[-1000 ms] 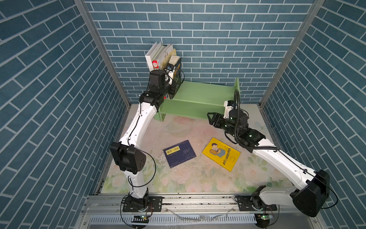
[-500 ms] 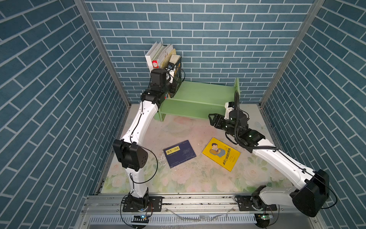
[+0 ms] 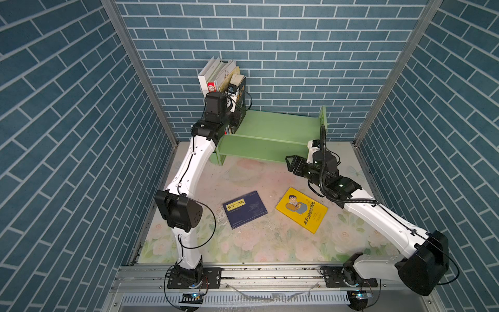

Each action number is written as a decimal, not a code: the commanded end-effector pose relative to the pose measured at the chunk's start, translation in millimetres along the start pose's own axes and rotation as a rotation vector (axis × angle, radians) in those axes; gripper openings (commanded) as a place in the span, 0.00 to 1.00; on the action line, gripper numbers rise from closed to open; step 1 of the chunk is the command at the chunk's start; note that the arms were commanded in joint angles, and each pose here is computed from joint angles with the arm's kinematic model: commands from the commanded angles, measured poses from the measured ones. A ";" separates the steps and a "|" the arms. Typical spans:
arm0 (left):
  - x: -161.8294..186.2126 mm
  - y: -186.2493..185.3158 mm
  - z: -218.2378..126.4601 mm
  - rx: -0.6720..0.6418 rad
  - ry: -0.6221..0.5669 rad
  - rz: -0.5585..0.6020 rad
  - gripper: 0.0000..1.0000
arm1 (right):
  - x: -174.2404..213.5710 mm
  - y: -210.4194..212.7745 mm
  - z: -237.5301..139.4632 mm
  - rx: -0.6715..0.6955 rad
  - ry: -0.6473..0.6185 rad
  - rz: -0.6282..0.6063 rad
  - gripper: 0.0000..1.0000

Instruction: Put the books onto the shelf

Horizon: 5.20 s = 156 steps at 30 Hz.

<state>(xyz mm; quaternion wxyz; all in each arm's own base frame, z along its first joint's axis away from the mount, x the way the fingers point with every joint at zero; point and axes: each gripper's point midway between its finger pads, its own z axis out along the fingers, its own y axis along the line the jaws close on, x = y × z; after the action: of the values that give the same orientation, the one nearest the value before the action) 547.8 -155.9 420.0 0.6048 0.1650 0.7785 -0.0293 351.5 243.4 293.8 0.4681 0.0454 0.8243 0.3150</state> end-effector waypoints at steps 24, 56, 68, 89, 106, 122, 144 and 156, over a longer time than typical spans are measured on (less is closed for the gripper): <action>-13.9 14.3 0.7 -0.059 -0.002 -0.040 0.08 | -0.3 -11.9 -1.8 0.031 0.002 0.049 0.76; -10.8 19.3 10.1 -0.096 -0.014 -0.041 0.25 | 2.6 -18.1 -1.9 0.042 -0.003 0.061 0.76; -10.5 24.7 9.6 -0.130 -0.045 -0.057 0.15 | 1.9 -21.8 -2.5 0.052 -0.005 0.064 0.76; -4.8 26.3 0.8 -0.139 -0.025 -0.140 0.16 | 6.4 -25.5 0.1 0.057 0.010 0.070 0.76; -15.4 27.2 -4.1 -0.145 -0.060 -0.129 0.40 | 10.0 -27.4 4.7 0.054 0.025 0.079 0.76; -23.3 34.6 -10.9 -0.179 -0.088 -0.212 0.24 | 12.9 -28.7 7.4 0.054 0.033 0.083 0.76; -22.8 42.6 -8.3 -0.221 -0.100 -0.272 0.17 | 14.0 -34.4 5.4 0.062 0.032 0.089 0.76; -13.7 44.9 2.6 -0.185 -0.127 -0.305 0.18 | 13.7 -35.9 6.8 0.064 0.037 0.091 0.76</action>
<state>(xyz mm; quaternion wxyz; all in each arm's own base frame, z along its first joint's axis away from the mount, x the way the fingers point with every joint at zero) 565.8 -135.0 423.4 0.6323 0.0153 0.7723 -0.0591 357.7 223.8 263.6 0.4428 0.0835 0.8394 0.3039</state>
